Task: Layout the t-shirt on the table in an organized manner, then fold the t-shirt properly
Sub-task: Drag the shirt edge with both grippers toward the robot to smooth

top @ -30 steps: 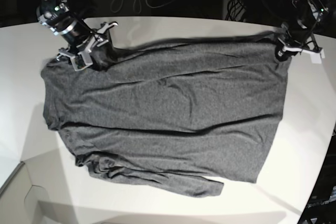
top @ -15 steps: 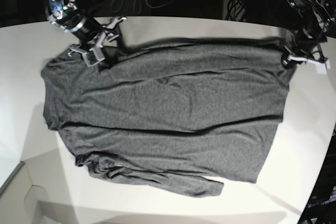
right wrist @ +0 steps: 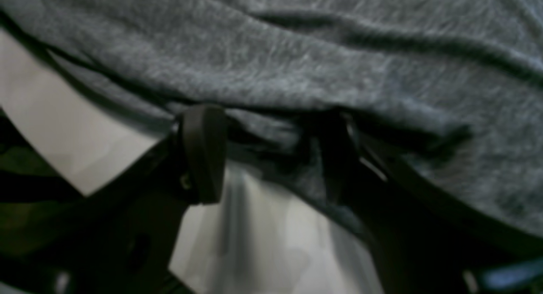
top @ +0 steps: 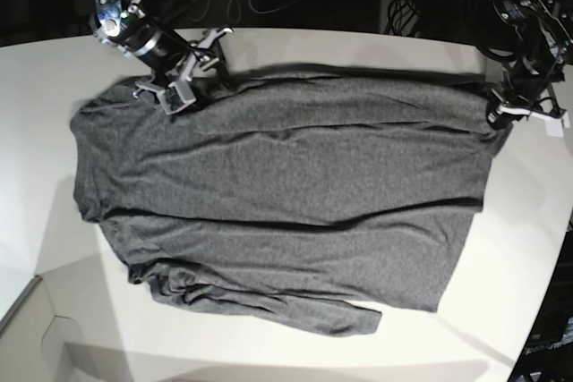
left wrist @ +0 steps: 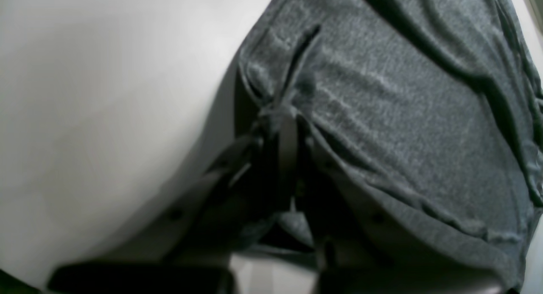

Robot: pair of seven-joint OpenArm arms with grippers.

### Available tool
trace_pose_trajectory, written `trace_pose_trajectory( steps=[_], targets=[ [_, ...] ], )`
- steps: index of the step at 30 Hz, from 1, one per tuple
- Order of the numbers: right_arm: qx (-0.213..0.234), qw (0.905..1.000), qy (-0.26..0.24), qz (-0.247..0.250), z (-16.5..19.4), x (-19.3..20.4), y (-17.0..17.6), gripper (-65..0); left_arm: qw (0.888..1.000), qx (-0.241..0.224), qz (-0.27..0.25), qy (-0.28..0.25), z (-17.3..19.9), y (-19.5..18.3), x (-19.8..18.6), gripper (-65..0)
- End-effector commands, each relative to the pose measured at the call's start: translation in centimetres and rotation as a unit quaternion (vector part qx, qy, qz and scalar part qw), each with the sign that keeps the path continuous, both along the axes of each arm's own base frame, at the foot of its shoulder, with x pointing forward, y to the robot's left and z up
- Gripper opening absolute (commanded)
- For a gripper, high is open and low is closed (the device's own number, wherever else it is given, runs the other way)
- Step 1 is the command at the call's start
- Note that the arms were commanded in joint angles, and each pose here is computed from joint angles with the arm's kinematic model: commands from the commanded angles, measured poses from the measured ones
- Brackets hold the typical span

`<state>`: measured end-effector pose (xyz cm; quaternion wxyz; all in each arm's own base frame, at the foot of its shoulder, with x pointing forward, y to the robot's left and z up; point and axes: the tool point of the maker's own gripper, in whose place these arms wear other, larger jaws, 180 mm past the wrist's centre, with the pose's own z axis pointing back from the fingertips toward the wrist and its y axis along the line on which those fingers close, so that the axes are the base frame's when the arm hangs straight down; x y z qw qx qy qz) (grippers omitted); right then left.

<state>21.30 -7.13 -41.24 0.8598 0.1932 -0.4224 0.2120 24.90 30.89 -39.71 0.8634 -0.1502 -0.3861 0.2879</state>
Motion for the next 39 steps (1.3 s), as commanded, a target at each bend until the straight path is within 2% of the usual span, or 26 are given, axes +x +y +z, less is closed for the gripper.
trace_pose_trajectory(
  steps=[1, 6, 11, 14, 15, 18, 27, 31, 39],
  targets=[
    [0.016, 0.9997, -0.018, 0.001, 1.0, 0.5, 0.5, -32.2, 1.000, 0.012, 0.001, -0.023, 1.3, 0.7, 0.7, -64.9],
    [0.016, 0.9998, -0.013, 0.003, 0.7, 0.3, 0.6, -45.3, 1.000, 0.013, 0.002, -0.023, 1.4, 0.8, 0.7, -64.9],
    [0.015, 0.9999, 0.002, -0.004, -0.3, -0.1, 0.2, -52.3, 0.999, 0.022, 0.002, -0.023, 1.8, 1.6, 0.7, -64.9],
    [0.015, 0.9999, 0.001, -0.003, -0.2, -0.2, 0.2, -63.4, 0.999, 0.023, 0.002, -0.027, 2.0, 1.6, 1.0, -64.9],
    [0.015, 0.9999, 0.000, -0.003, -0.1, -0.3, 0.2, -65.0, 0.999, 0.023, 0.002, -0.030, 2.2, 1.6, 1.2, -64.9],
    [0.014, 0.9999, 0.001, -0.002, 0.1, -0.9, 0.3, -65.0, 0.999, 0.030, 0.002, -0.033, 2.6, 2.2, 1.5, -64.9],
    [0.016, 0.9991, -0.039, 0.010, 4.0, -2.1, 1.1, -65.0, 0.996, 0.058, -0.008, -0.065, 5.4, 2.1, 2.7, -64.9],
    [0.017, 0.9982, -0.056, 0.013, 5.5, -2.2, 1.3, -65.0, 0.997, 0.055, -0.007, -0.061, 5.1, 2.1, 2.6, -64.9],
    [0.019, 0.9979, -0.060, 0.016, 6.3, -3.0, 1.5, -65.0, 0.997, 0.057, -0.005, -0.047, 4.4, 2.3, 1.5, -64.9]
  ],
)
